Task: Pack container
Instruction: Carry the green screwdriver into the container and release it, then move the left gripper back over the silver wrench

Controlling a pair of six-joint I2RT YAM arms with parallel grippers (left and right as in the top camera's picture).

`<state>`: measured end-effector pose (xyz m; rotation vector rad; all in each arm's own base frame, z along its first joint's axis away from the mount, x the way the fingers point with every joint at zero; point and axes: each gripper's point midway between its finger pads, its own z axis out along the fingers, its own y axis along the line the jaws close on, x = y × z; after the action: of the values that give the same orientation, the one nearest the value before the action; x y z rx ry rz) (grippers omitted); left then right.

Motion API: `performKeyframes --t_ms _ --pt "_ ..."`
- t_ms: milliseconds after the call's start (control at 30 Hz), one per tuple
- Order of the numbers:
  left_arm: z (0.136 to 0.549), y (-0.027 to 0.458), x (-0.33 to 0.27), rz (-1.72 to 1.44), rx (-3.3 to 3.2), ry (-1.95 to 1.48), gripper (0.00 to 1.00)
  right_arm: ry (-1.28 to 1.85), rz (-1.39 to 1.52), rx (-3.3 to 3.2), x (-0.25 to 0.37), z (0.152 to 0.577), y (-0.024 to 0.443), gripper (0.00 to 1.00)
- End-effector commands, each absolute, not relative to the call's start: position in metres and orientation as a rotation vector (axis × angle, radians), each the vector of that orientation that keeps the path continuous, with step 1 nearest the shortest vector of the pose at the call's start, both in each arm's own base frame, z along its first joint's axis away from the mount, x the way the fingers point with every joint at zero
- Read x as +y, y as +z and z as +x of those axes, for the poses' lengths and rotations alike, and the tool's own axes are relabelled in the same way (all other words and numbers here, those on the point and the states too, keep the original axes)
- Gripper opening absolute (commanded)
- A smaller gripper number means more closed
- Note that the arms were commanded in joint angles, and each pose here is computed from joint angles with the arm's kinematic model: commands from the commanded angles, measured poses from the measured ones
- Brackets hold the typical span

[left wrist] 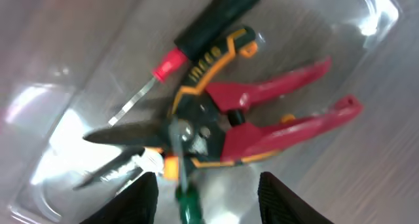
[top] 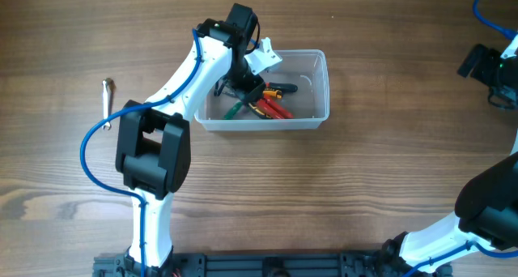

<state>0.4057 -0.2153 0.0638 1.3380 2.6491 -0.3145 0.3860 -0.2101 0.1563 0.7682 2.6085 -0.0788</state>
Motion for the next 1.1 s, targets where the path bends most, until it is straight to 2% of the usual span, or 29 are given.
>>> performKeyframes --t_ms 0,133,200,233,267,300,467,600,800,900,1067 --pt "0.421 0.077 -0.216 1.25 2.631 -0.326 0.53 -0.062 0.785 2.603 -0.208 0.388 0.155 1.0" --pt "0.442 0.121 -0.214 1.109 2.569 -0.317 0.54 -0.062 0.785 2.603 -0.208 0.388 0.155 1.0" --pt "0.464 0.179 -0.209 0.998 2.454 -0.299 0.57 -0.062 0.785 2.603 -0.208 0.388 0.155 1.0" --pt "0.471 0.202 -0.205 0.956 2.41 -0.292 0.67 -0.062 0.785 2.603 -0.208 0.388 0.155 1.0" --pt "0.477 0.233 -0.197 0.893 2.357 -0.284 0.88 -0.062 0.785 2.603 -0.208 0.388 0.155 1.0" --pt "0.48 0.258 -0.187 0.857 2.314 -0.27 0.98 -0.062 0.785 2.603 -0.208 0.388 0.155 1.0" --pt "0.469 0.308 -0.111 0.654 2.317 -0.156 1.0 -0.062 0.785 2.603 -0.208 0.388 0.155 1.0" --pt "0.458 0.317 -0.04 0.308 2.413 -0.156 1.0 -0.062 0.785 2.603 -0.208 0.388 0.155 1.0" --pt "0.414 0.283 0.061 -0.038 2.644 -0.119 1.0 -0.062 0.785 2.603 -0.208 0.388 0.155 1.0" --pt "0.405 0.271 0.099 -0.112 2.672 -0.088 1.0 -0.062 0.785 2.603 -0.208 0.388 0.155 1.0" --pt "0.392 0.215 0.136 -0.114 2.799 -0.091 1.0 -0.062 0.785 2.603 -0.208 0.388 0.155 1.0"
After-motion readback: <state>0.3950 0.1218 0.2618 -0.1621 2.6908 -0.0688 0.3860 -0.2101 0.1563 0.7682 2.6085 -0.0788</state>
